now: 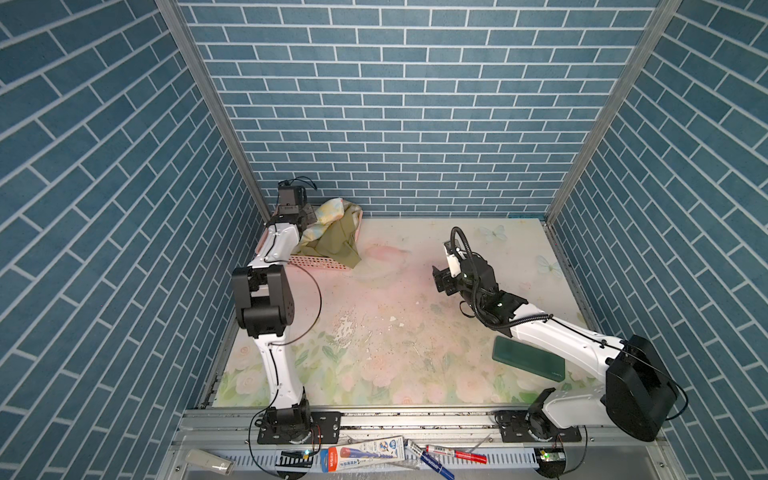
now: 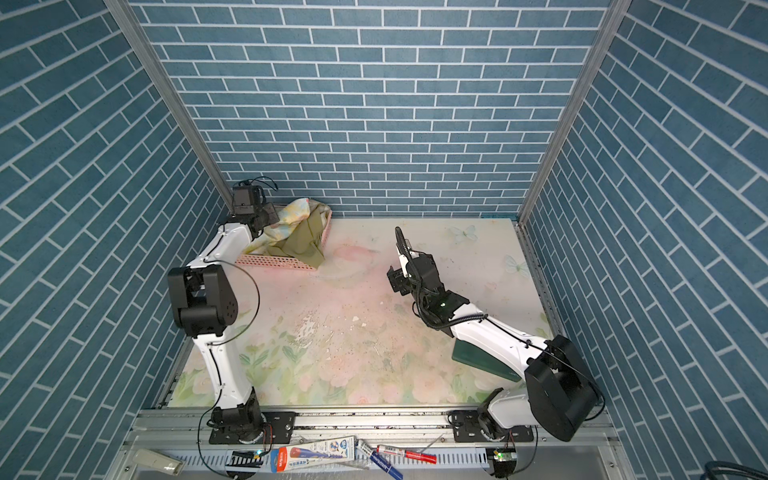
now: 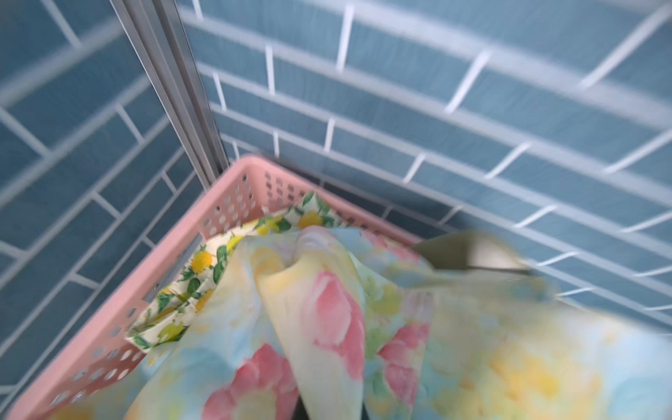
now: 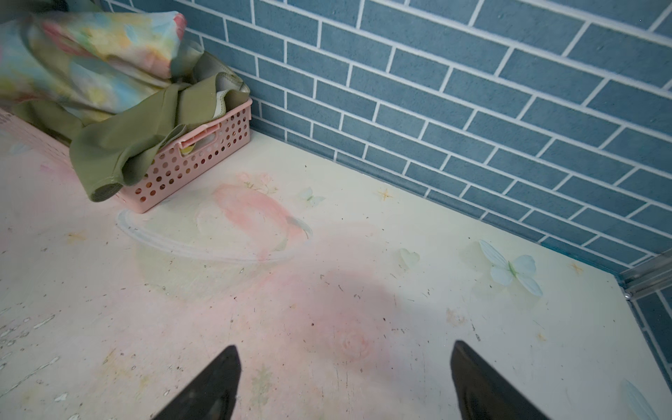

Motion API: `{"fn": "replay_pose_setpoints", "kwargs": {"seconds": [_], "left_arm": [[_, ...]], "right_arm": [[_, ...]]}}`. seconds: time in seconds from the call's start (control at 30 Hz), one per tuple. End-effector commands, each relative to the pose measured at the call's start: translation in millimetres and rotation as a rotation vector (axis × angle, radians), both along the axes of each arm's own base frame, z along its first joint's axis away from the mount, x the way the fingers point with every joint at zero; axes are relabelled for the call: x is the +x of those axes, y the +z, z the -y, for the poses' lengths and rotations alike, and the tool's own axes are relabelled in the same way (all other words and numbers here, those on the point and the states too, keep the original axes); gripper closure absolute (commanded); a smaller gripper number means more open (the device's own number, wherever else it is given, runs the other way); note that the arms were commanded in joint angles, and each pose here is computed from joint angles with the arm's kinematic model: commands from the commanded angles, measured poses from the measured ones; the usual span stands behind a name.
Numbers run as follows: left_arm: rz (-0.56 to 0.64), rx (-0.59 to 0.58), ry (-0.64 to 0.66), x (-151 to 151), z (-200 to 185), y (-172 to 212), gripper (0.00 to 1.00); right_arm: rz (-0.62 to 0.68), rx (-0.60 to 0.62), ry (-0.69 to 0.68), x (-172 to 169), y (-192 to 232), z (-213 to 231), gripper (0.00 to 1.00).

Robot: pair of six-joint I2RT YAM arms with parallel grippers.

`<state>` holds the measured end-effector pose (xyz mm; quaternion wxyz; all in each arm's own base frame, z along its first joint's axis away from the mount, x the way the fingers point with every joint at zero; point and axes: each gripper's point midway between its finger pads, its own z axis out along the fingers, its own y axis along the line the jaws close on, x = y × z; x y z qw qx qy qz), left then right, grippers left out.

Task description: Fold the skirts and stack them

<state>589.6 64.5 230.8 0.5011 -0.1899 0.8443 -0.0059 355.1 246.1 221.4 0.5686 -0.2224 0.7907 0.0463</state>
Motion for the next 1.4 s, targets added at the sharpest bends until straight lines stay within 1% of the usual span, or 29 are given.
{"fn": "replay_pose_setpoints", "kwargs": {"seconds": [0.0, 0.1, 0.2, 0.3, 0.37, 0.47, 0.57, 0.63, 0.73, 0.77, 0.8, 0.83, 0.87, 0.9, 0.93, 0.97, 1.0, 1.13, 1.27, 1.37], "left_arm": [[0.218, -0.041, -0.061, -14.7, 17.1, 82.2, 1.00], [0.306, -0.048, -0.122, -36.5, 37.5, 120.7, 1.00], [0.401, -0.059, -0.205, -59.5, 66.6, 159.9, 1.00], [0.465, -0.046, -0.317, -82.2, 106.0, 197.3, 1.00], [0.498, -0.036, -0.400, -100.0, 139.6, 216.9, 1.00], [0.530, -0.047, -0.508, -127.3, 184.8, 235.4, 1.00], [0.539, -0.097, -0.626, -153.9, 231.9, 236.9, 1.00], [0.524, -0.165, -0.700, -166.9, 261.8, 224.8, 1.00], [0.428, -0.270, -0.799, -175.5, 303.0, 181.6, 1.00], [0.379, -0.298, -0.820, -175.6, 314.1, 160.7, 0.96], [0.330, -0.308, -0.831, -174.5, 320.4, 141.0, 0.82], [0.267, -0.317, -0.825, -171.3, 323.5, 116.3, 0.58], [0.201, -0.322, -0.801, -167.1, 322.7, 89.7, 0.41], [0.159, -0.314, -0.785, -164.4, 320.2, 71.2, 0.28], [0.120, -0.300, -0.779, -163.9, 319.7, 54.4, 0.11], [0.088, -0.275, -0.770, -163.3, 317.3, 40.8, 0.04], [0.071, -0.262, -0.762, -163.3, 315.1, 32.7, 0.03], [0.035, -0.222, -0.783, -172.4, 314.5, 8.2, 0.02], [0.039, -0.137, -0.883, -195.0, 328.4, -14.2, 0.06], [0.043, -0.024, -0.962, -219.6, 343.9, -31.6, 0.09]], "right_arm": [[0.032, 0.028, -0.081, 5.5, 6.0, 12.9, 0.11], [0.015, 0.076, -0.130, 11.7, 9.8, 19.9, 0.11], [-0.025, 0.169, -0.169, 17.9, 15.6, 35.1, 0.11], [-0.072, 0.314, -0.275, 27.4, 22.9, 72.2, 0.11], [-0.099, 0.416, -0.337, 32.0, 29.3, 99.8, 0.12], [-0.101, 0.453, -0.384, 30.7, 42.0, 125.5, 0.13], [-0.110, 0.447, -0.440, 25.3, 49.3, 149.1, 0.12], [-0.127, 0.443, -0.474, 20.4, 50.0, 162.6, 0.12], [-0.146, 0.434, -0.519, 11.4, 48.9, 178.3, 0.12], [-0.154, 0.430, -0.535, 7.7, 46.3, 183.6, 0.12], [-0.159, 0.426, -0.547, 5.3, 44.3, 188.1, 0.12], [-0.167, 0.421, -0.559, 2.0, 41.3, 192.4, 0.12], [-0.177, 0.416, -0.563, -0.5, 37.6, 195.1, 0.11], [-0.190, 0.407, -0.557, -1.4, 33.2, 195.3, 0.11], [-0.211, 0.392, -0.551, -2.4, 27.0, 194.9, 0.11], [-0.237, 0.378, -0.550, -3.4, 19.6, 194.5, 0.11], [-0.261, 0.371, -0.541, -3.6, 13.5, 192.5, 0.11], [-0.364, 0.376, -0.486, -2.4, -11.3, 177.1, 0.12], [-0.441, 0.384, -0.462, -0.2, -30.8, 166.8, 0.14], [-0.474, 0.393, -0.472, -0.6, -39.9, 166.3, 0.14]]}}
